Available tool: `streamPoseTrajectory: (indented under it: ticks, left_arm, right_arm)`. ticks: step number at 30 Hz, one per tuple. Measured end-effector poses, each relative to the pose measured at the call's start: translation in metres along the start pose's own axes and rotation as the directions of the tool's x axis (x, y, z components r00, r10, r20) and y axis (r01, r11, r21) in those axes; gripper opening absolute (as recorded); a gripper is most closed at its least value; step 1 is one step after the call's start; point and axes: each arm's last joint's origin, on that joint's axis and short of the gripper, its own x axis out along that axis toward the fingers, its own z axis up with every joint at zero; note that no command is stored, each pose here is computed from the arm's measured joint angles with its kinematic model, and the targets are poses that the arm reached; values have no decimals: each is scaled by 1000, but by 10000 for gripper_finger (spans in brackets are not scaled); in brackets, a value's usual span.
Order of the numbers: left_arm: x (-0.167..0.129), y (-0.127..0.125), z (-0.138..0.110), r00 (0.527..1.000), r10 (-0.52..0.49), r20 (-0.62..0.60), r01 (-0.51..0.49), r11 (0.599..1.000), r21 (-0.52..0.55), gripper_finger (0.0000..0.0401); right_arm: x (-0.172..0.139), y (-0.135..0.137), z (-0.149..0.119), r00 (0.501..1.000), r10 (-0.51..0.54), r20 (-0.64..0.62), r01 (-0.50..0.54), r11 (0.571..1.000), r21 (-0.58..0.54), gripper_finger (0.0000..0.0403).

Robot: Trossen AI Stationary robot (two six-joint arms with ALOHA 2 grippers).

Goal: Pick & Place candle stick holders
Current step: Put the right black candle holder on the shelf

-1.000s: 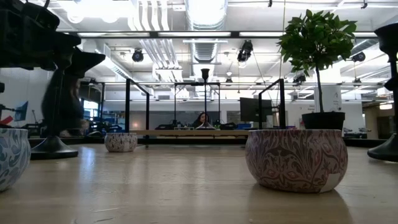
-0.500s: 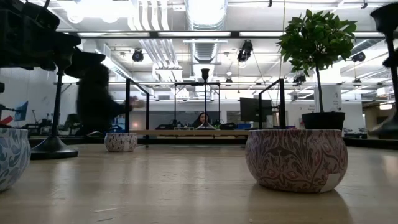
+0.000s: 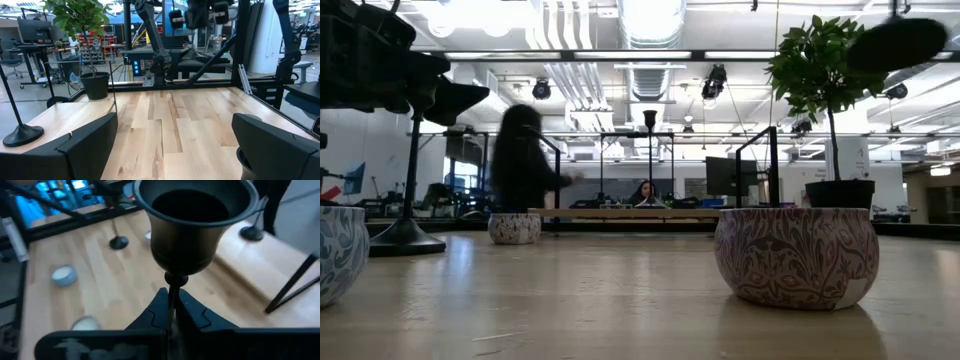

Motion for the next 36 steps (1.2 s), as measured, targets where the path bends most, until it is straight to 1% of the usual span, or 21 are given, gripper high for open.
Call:
streamPoseTrajectory:
  ticks: [4,9,14,17,20,25,33,36]
  left_arm:
    - [0,0,0,1000,0,0,0,1000,0,399]
    - [0,0,0,1000,0,0,0,1000,0,399]
    - [0,0,0,1000,0,0,0,1000,0,399]
    - [0,0,0,1000,0,0,0,1000,0,399]
    - [0,0,0,1000,0,0,0,1000,0,399]
    - [0,0,0,1000,-1,0,1,1000,0,399]
    - [0,0,0,1000,-1,0,1,1000,0,399]
    - [0,0,0,1000,-1,0,1,1000,0,399]
  right_arm:
    - [12,-4,10,998,-58,-12,58,998,-1,9]
    - [31,-6,19,994,-114,4,113,992,60,9]
    - [59,-7,36,984,-172,46,165,978,129,8]
    - [79,-10,47,974,-214,79,203,970,135,8]
    - [98,-17,55,964,-257,75,243,958,154,8]
    - [116,-34,64,958,-287,24,279,944,176,8]
    - [143,-62,90,967,-256,10,253,959,127,8]
    - [151,-77,97,962,-272,8,269,956,120,8]
